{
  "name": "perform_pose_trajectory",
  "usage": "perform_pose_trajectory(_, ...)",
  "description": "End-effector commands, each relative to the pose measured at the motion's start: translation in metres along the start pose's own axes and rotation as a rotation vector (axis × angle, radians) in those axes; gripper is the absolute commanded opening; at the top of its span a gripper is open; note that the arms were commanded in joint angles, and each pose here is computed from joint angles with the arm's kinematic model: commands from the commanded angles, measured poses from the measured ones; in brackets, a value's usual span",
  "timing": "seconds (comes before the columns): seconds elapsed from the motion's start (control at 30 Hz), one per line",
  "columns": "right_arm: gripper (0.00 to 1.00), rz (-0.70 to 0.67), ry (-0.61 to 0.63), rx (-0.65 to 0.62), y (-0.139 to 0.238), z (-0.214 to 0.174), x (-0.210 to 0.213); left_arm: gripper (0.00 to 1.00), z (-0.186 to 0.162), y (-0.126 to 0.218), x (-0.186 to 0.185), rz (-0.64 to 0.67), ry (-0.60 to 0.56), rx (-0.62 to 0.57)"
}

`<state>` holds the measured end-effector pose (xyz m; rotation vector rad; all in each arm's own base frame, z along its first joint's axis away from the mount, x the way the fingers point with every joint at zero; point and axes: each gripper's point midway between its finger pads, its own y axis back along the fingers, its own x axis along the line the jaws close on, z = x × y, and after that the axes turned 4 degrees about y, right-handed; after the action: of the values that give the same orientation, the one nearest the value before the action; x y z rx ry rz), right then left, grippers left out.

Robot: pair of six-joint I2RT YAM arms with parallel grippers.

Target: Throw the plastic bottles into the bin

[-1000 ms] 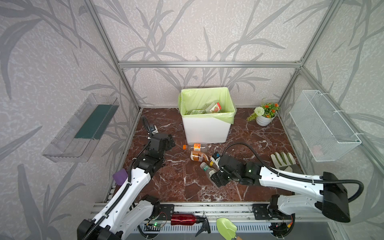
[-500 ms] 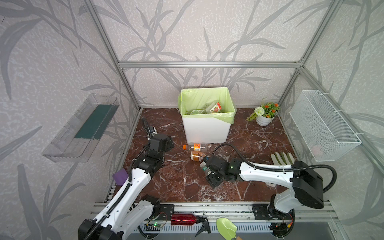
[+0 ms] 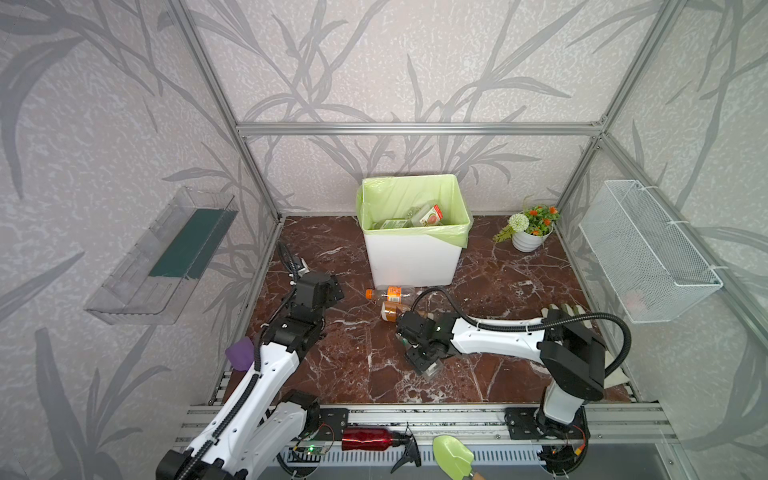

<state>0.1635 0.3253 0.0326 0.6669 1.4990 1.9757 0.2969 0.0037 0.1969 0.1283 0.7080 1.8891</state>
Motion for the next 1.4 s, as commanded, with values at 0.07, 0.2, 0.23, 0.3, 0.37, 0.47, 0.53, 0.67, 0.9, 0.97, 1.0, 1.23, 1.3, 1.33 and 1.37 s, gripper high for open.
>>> perform_pose_trajectory(0.07,0.46,0.059,0.011,-0.118,0.041,0.013,0.009,0.99,-0.003,0.000,0.007,0.015,0.012,0.010)
perform_pose_trajectory(0.2,0.44,0.038,0.000,-0.365,0.117,0.038,-0.016,0.99,-0.004,-0.001,0.009,0.026,0.010,0.015)
perform_pose_trajectory(0.23,0.43,0.028,-0.020,-0.435,0.139,0.044,-0.028,0.99,-0.005,-0.002,0.010,0.029,0.010,0.019)
perform_pose_trajectory(0.3,0.42,-0.025,-0.057,-0.601,0.185,0.056,-0.061,0.99,-0.005,-0.002,0.011,0.028,0.012,0.020)
perform_pose_trajectory(0.37,0.42,-0.088,-0.071,-0.781,0.244,0.061,-0.091,0.99,-0.006,-0.002,0.012,0.032,0.011,0.021)
perform_pose_trajectory(0.47,0.42,-0.211,-0.096,-1.025,0.346,0.059,-0.134,0.99,-0.007,-0.002,0.015,0.039,0.011,0.023)
perform_pose_trajectory(0.53,0.41,-0.323,-0.082,-1.157,0.408,0.057,-0.153,0.99,-0.008,-0.003,0.013,0.030,0.014,0.026)
perform_pose_trajectory(0.67,0.41,-0.512,-0.033,-1.358,0.501,0.068,-0.171,0.99,-0.014,-0.007,0.010,0.025,0.013,0.060)
perform_pose_trajectory(0.9,0.42,-0.325,0.030,-1.388,0.501,0.171,-0.178,0.99,-0.021,-0.006,0.009,0.021,0.032,0.105)
perform_pose_trajectory(0.97,0.42,-0.190,0.016,-1.298,0.448,0.212,-0.179,0.99,-0.022,-0.004,0.009,0.014,0.046,0.101)
perform_pose_trajectory(1.0,0.42,-0.102,0.029,-1.237,0.413,0.231,-0.174,0.99,-0.023,-0.003,0.010,0.011,0.051,0.098)
perform_pose_trajectory(1.23,0.82,-0.087,0.082,-1.034,0.364,0.274,-0.173,0.99,-0.021,0.007,0.020,0.036,0.024,0.096)
perform_pose_trajectory(1.3,0.99,-0.203,0.068,-1.168,0.429,0.263,-0.182,0.99,-0.020,0.010,0.023,0.041,0.020,0.085)
perform_pose_trajectory(1.33,0.99,-0.235,0.071,-1.243,0.464,0.253,-0.181,0.99,-0.019,0.012,0.023,0.037,0.021,0.078)
perform_pose_trajectory(1.37,0.99,-0.259,0.075,-1.298,0.491,0.243,-0.179,0.99,-0.019,0.012,0.024,0.034,0.024,0.076)
